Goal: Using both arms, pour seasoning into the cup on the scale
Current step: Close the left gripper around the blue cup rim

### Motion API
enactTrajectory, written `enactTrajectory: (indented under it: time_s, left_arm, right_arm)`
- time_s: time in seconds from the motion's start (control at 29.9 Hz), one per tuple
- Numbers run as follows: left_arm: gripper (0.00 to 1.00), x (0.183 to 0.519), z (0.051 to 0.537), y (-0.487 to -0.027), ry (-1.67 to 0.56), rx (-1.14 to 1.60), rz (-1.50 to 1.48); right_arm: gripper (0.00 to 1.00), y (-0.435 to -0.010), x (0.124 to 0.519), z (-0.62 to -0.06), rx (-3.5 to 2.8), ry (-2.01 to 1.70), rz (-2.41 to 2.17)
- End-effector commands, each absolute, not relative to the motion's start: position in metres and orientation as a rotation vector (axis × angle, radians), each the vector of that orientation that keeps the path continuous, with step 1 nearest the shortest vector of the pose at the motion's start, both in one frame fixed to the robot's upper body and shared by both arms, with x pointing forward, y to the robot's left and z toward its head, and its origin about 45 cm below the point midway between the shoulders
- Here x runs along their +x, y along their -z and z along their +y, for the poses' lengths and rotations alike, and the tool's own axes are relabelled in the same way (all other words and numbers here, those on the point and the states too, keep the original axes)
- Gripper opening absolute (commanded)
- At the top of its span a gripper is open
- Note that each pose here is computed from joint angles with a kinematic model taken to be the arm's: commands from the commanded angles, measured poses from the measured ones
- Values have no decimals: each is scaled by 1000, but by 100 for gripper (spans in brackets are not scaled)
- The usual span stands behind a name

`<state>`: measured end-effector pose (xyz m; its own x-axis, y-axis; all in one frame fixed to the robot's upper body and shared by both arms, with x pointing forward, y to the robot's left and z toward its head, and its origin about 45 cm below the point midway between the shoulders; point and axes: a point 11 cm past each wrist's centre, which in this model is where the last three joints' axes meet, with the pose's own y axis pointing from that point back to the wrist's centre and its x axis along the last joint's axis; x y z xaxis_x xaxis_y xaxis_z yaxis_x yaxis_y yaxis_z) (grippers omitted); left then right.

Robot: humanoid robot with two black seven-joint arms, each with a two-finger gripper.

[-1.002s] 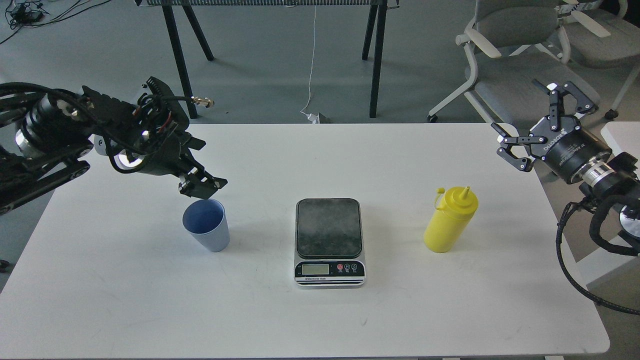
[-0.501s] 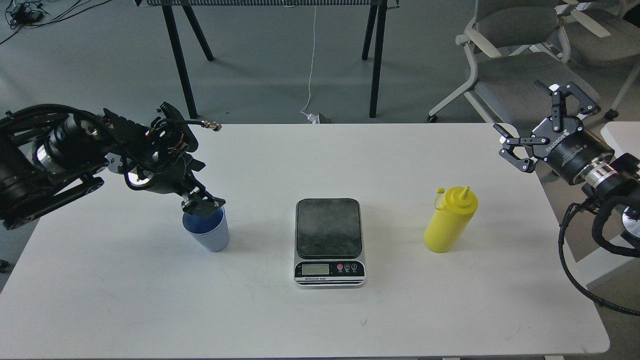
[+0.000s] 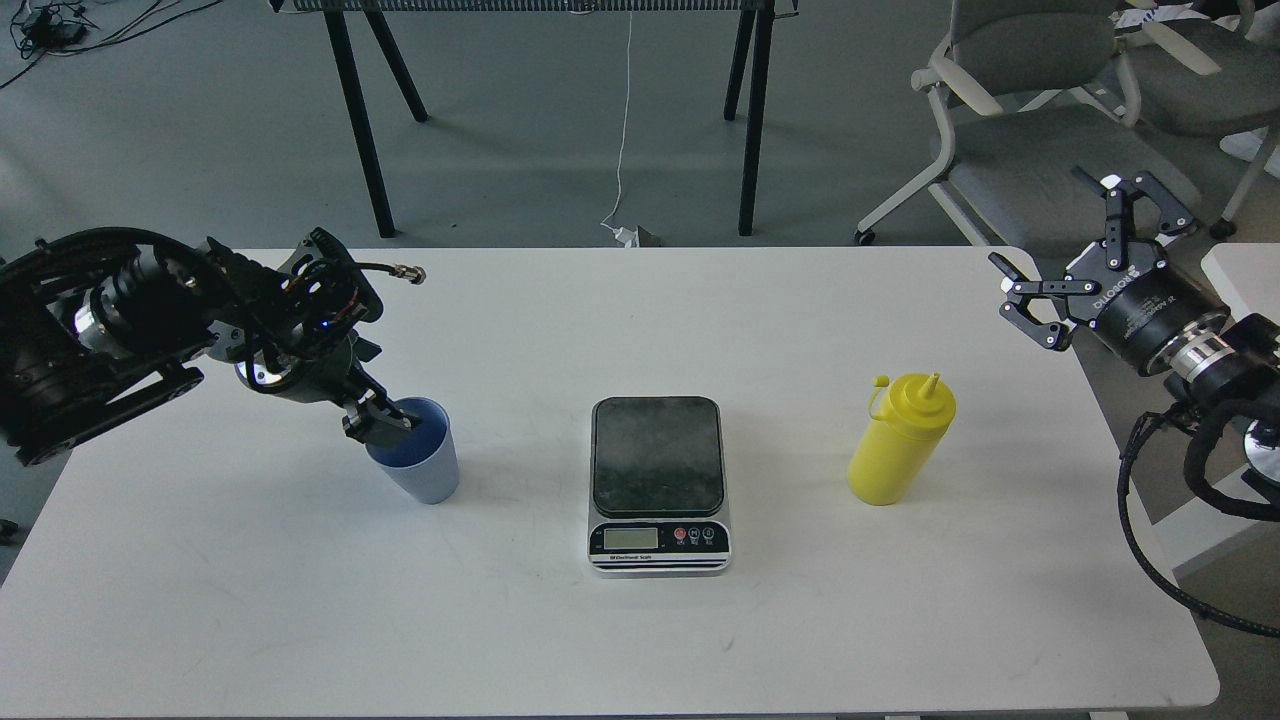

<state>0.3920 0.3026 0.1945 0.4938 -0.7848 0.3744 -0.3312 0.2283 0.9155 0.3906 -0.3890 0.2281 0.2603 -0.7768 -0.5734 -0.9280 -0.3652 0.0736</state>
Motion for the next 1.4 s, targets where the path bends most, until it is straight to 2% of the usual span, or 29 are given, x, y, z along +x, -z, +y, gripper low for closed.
enactTrajectory:
  time_s: [0.0,0.53,1.37]
  left_arm:
    - [99,391,302,-190,424,1361,-1075]
    - [96,393,299,-178,419,1355,-1070]
    - [62,390,301,-175,424,1354,-1064]
  right_arm:
    - [100,-228,390,-391,-2255,-776,1582]
    - [100,-225,388,-392,-2252,-782,1588]
    - [100,-223,386,-394,-2248,-789,1595]
